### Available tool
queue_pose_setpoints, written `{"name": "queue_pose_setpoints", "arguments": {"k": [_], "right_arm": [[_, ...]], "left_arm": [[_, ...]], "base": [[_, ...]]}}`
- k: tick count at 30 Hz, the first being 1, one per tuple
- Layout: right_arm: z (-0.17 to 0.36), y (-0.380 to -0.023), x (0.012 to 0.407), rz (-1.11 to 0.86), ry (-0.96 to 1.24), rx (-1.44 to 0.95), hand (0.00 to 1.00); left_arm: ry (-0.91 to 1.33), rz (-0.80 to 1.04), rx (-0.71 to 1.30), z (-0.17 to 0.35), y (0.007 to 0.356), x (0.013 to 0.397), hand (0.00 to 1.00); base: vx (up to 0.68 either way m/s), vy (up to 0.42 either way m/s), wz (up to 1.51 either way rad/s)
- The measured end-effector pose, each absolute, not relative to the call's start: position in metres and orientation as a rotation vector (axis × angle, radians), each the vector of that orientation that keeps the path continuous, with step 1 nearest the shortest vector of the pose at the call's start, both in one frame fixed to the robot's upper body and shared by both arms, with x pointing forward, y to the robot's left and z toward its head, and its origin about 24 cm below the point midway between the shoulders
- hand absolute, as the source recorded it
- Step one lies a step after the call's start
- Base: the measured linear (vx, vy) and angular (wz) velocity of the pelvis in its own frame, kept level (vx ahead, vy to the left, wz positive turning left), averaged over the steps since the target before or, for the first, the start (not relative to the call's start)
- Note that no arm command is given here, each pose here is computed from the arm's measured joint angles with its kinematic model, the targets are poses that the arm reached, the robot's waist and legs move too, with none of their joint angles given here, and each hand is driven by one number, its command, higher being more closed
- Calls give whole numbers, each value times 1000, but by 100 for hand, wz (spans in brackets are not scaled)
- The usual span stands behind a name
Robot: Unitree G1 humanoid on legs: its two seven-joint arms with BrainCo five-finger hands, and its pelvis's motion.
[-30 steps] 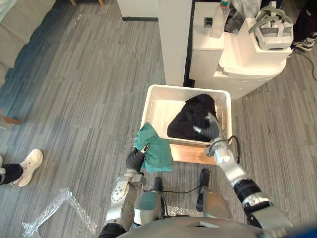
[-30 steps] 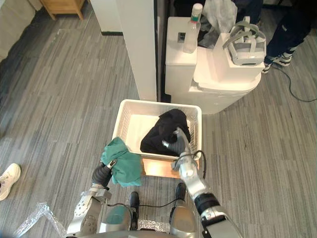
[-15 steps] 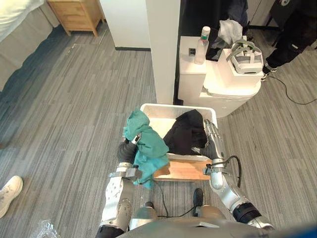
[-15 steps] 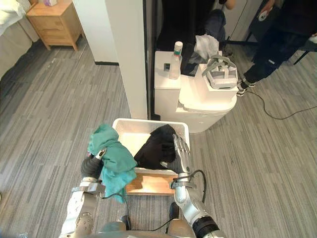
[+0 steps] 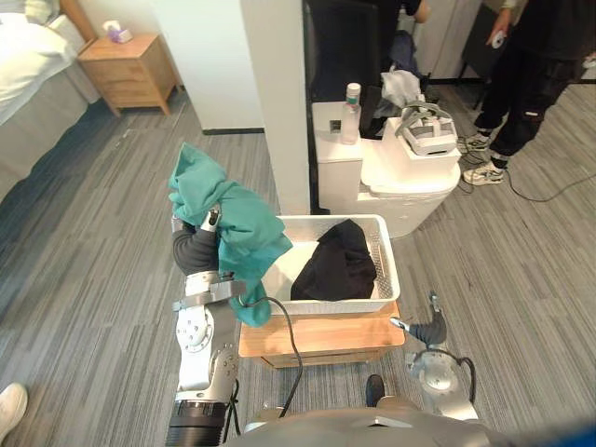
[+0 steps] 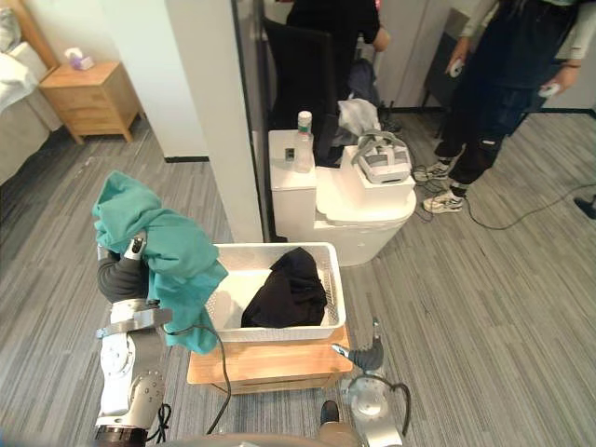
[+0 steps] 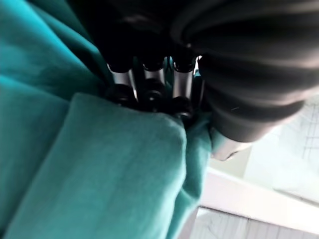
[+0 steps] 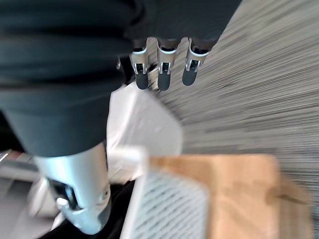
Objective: Tidy the bed and pick cloth on bed and put in laundry
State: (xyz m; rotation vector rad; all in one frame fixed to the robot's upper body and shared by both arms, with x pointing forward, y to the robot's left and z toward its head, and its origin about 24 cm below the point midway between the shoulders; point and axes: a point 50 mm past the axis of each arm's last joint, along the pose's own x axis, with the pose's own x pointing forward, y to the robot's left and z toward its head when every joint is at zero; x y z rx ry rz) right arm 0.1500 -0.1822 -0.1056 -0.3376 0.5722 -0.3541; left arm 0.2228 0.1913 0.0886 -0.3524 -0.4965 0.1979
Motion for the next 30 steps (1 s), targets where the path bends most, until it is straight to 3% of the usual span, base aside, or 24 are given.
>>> {"name": "queue_pose_setpoints", "arguments": {"k": [10,19,24,30], "right_arm": [[-127,-214,59,-468,815,-326,0],[-134,-226,13,-483,909,-263,0],[-135,-226,34,-464,860,-209,0],[-133,-231,71,-488,789,-169,0]], "left_arm": [[-609,283,-191,125,199,251,100],[-443,242,146,101,191,281,100],[-250,100,229,70,178,300,100],[1,-7,243,10,155,286,100]], "base": [[-6,-1,-27],[-4,-7,-28],[6,-14,-20],[60,-8,-8]]}}
